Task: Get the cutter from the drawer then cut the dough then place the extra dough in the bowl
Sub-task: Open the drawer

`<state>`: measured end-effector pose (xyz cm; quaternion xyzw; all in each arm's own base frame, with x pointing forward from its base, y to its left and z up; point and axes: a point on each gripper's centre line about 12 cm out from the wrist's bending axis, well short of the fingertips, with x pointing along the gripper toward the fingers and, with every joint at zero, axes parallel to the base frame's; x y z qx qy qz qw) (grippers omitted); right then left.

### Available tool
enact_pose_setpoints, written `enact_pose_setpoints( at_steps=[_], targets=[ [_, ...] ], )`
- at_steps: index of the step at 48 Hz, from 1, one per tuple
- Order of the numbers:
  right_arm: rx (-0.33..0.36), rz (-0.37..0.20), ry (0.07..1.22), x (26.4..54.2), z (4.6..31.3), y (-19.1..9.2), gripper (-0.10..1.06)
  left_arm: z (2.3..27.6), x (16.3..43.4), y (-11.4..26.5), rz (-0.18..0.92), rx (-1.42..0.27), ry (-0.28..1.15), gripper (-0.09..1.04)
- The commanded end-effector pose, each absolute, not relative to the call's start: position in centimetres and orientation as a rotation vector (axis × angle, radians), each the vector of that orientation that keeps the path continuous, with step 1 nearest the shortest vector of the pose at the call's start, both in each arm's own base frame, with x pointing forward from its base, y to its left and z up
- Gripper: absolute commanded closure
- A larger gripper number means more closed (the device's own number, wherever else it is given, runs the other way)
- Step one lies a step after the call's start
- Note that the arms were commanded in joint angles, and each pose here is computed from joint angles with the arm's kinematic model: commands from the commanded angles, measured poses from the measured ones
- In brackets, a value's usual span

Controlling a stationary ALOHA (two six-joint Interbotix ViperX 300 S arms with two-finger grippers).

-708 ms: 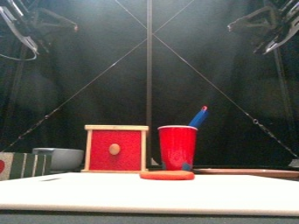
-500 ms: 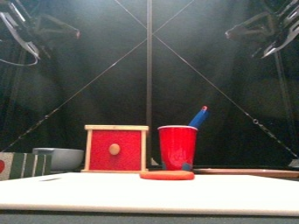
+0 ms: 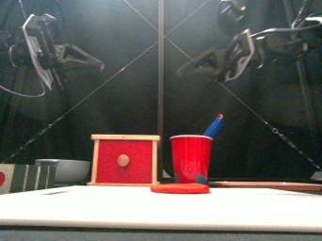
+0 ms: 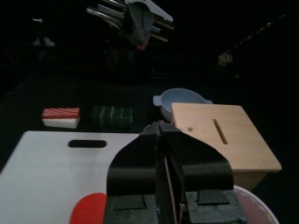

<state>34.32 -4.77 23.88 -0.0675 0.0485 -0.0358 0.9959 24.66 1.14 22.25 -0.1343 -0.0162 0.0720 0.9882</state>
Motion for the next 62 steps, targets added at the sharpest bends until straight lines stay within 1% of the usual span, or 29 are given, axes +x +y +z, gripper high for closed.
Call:
enact_pose_setpoints(
  at_steps=[1, 3, 10, 16, 21, 26, 27, 38, 42, 47, 56, 62],
  targets=[
    [-0.143, -0.105, 0.076, 37.8, 23.6, -6.9, 0.98, 21.9, 26.6, 0.9, 0.173, -0.306, -0.042, 0.94],
    [-0.145, -0.117, 0.089, 39.3, 22.9, -7.9, 0.98, 21.5, 27.1, 0.9, 0.184, -0.312, -0.04, 0.94],
    [-0.161, -0.142, 0.102, 42.7, 21.7, -10.3, 0.98, 19.9, 29.2, 0.4, 0.209, -0.325, -0.007, 0.92],
    [-0.189, -0.146, 0.093, 45.4, 21.2, -11.9, 0.98, 18.6, 30.6, 0.3, 0.231, -0.34, 0.033, 0.82],
    [-0.203, -0.148, 0.103, 46.7, 20.4, -13.0, 0.98, 17.9, 31.6, 0.6, 0.28, -0.403, 0.045, 0.67],
    [-0.211, -0.15, 0.129, 47.8, 19.5, -13.7, 0.98, 17.4, 32.0, 1.2, 0.348, -0.505, 0.041, 0.51],
    [-0.213, -0.149, 0.134, 47.9, 19.5, -13.7, 0.98, 17.3, 32.0, 1.3, 0.368, -0.536, 0.04, 0.47],
    [-0.212, -0.159, 0.243, 48.5, 17.7, -14.3, 0.98, 16.1, 31.9, 2.1, 0.459, -0.672, 0.045, 0.11],
    [-0.208, -0.161, 0.273, 48.5, 17.1, -14.4, 0.98, 15.8, 31.9, 2.4, 0.503, -0.738, 0.033, 0.04],
    [-0.206, -0.159, 0.293, 48.4, 16.7, -14.2, 0.98, 15.2, 31.6, 2.8, 0.566, -0.84, 0.036, -0.01],
    [-0.209, -0.155, 0.296, 48.5, 16.8, -14.0, 0.98, 12.7, 30.2, 2.8, 0.675, -1.03, 0.116, -0.02],
    [-0.21, -0.153, 0.294, 48.6, 16.9, -13.9, 0.98, 12.1, 30.1, 2.5, 0.692, -1.113, 0.139, -0.01]
  ],
)
